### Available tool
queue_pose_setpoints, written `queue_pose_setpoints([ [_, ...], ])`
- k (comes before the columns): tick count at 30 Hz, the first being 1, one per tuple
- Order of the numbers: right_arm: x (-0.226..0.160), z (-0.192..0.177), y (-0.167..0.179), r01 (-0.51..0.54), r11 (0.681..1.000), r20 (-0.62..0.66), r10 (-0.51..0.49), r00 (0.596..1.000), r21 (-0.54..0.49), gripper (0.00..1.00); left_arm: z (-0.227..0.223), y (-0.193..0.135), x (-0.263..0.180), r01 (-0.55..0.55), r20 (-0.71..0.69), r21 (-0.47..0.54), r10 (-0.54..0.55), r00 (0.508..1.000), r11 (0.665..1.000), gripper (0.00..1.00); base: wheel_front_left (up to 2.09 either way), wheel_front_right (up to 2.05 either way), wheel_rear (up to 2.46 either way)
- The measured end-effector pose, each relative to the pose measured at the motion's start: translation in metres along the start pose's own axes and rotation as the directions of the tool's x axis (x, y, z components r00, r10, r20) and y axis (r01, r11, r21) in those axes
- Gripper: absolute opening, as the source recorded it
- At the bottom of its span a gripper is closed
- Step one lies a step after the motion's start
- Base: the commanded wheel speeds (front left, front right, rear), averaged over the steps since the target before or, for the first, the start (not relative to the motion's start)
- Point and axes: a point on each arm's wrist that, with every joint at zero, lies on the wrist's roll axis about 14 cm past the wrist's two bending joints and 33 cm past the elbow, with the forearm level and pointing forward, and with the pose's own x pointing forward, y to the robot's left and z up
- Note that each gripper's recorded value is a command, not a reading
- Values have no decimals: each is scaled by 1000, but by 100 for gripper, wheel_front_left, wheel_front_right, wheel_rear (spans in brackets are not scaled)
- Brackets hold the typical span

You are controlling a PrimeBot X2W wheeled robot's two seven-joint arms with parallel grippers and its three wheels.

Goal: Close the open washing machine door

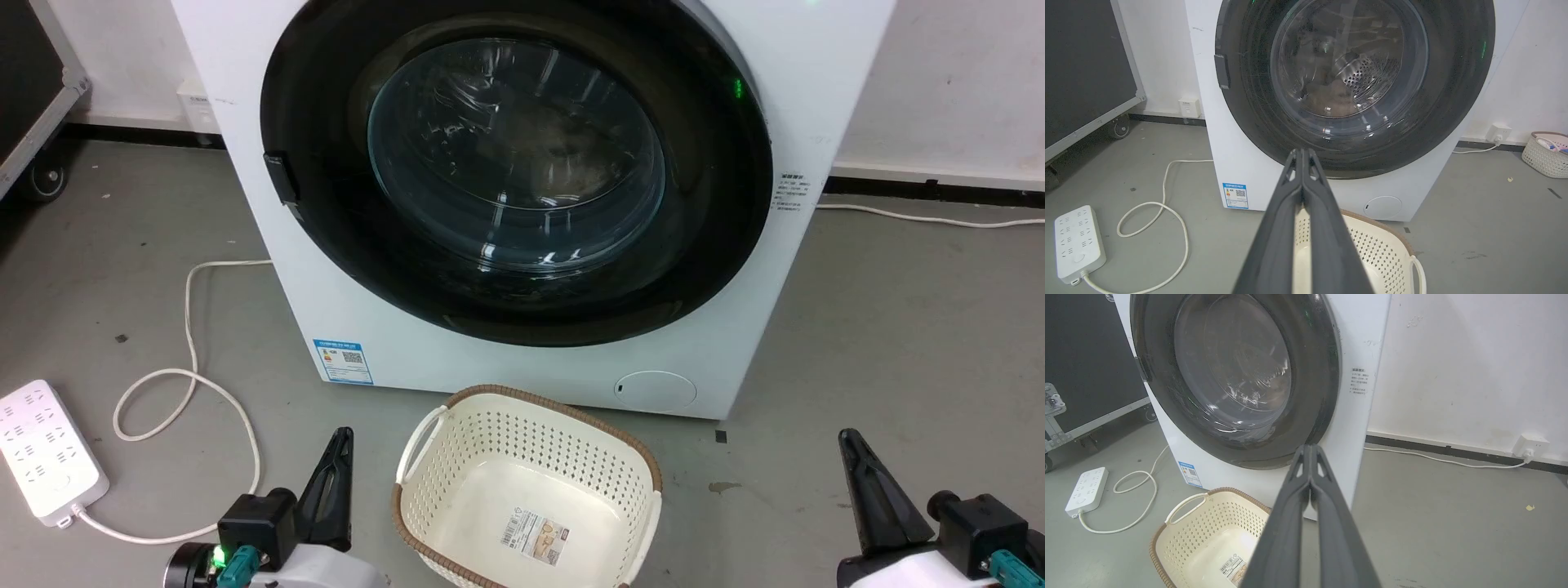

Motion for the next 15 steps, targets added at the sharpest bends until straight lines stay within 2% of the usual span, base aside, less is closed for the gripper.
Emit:
queue_pose_setpoints([
  [15, 0, -1, 2, -5, 1000, -22, 5, 1000, -5, 0, 2, 1, 2, -6, -12, 25, 6, 1000, 1000, 0, 0, 0, 0],
])
